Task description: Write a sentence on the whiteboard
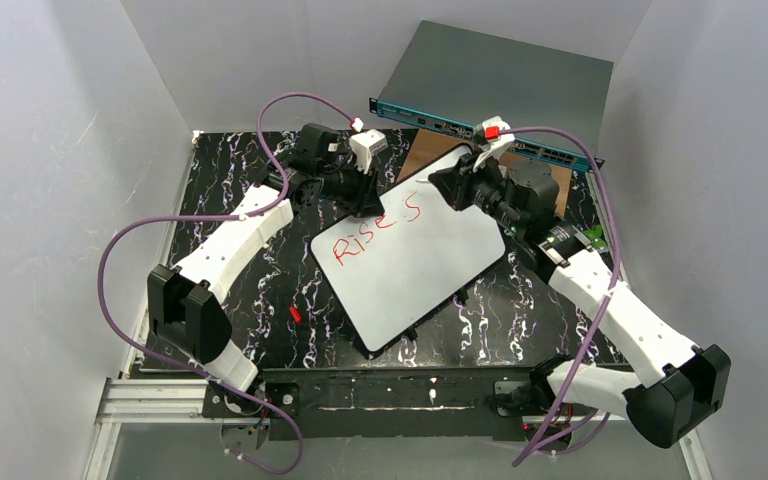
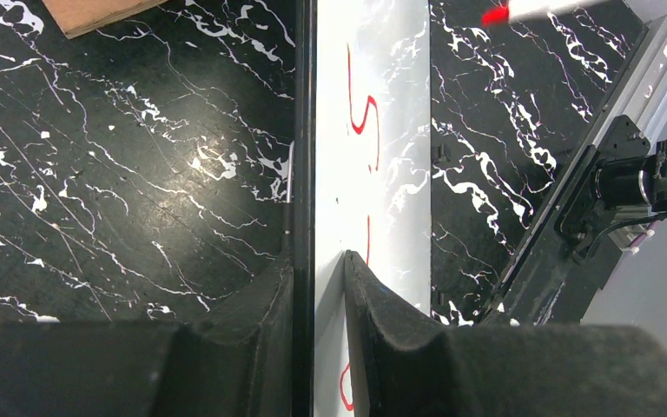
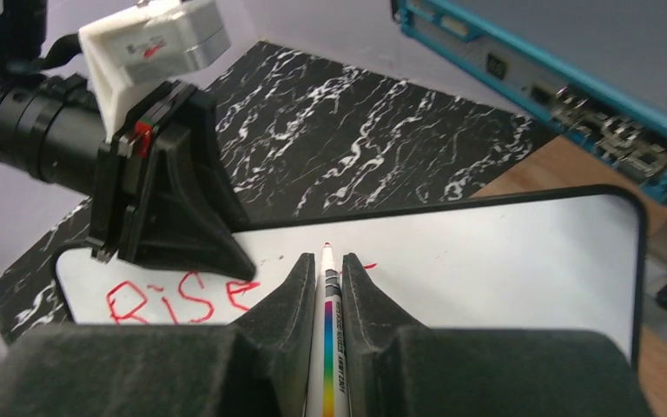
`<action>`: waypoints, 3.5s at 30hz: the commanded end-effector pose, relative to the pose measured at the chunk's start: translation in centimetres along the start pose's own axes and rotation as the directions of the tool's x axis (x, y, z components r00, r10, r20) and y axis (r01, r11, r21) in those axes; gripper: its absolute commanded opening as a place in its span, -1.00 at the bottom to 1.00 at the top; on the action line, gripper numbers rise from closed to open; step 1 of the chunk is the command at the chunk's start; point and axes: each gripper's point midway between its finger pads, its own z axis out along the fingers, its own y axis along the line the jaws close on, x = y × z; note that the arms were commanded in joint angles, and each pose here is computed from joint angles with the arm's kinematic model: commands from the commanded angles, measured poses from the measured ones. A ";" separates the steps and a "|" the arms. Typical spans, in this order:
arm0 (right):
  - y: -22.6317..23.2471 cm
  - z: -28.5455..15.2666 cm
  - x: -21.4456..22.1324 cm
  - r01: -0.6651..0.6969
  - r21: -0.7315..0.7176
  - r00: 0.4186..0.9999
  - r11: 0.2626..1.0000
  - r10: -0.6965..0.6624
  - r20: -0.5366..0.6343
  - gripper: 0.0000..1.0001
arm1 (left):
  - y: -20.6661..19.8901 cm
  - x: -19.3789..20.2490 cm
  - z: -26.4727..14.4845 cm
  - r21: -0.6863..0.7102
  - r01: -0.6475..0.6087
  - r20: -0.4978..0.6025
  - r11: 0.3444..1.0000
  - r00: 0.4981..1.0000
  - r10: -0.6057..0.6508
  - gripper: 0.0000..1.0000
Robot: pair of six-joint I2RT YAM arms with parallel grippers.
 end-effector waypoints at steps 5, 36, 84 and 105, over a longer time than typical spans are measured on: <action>-3.0 1.9 -1.5 0.043 0.139 0.999 0.989 -0.046 0.018 -0.97 | -1.7 -0.2 -0.4 0.051 -0.046 -0.005 0.998 0.999 0.047 -1.00; -3.8 3.4 2.1 0.015 0.145 0.997 0.989 -0.003 -0.082 -0.97 | -1.8 0.0 -0.6 0.049 -0.051 -0.004 0.997 0.999 0.051 -1.00; -4.8 3.1 2.4 0.048 0.190 0.993 0.981 -0.026 -0.116 -0.97 | -2.0 0.2 -0.4 0.056 -0.054 -0.007 0.997 0.998 0.054 -1.00; -6.0 1.4 5.3 0.030 0.222 0.985 0.975 0.008 -0.172 -0.97 | -2.1 -0.1 -0.4 0.056 -0.060 -0.001 0.997 0.998 0.060 -1.00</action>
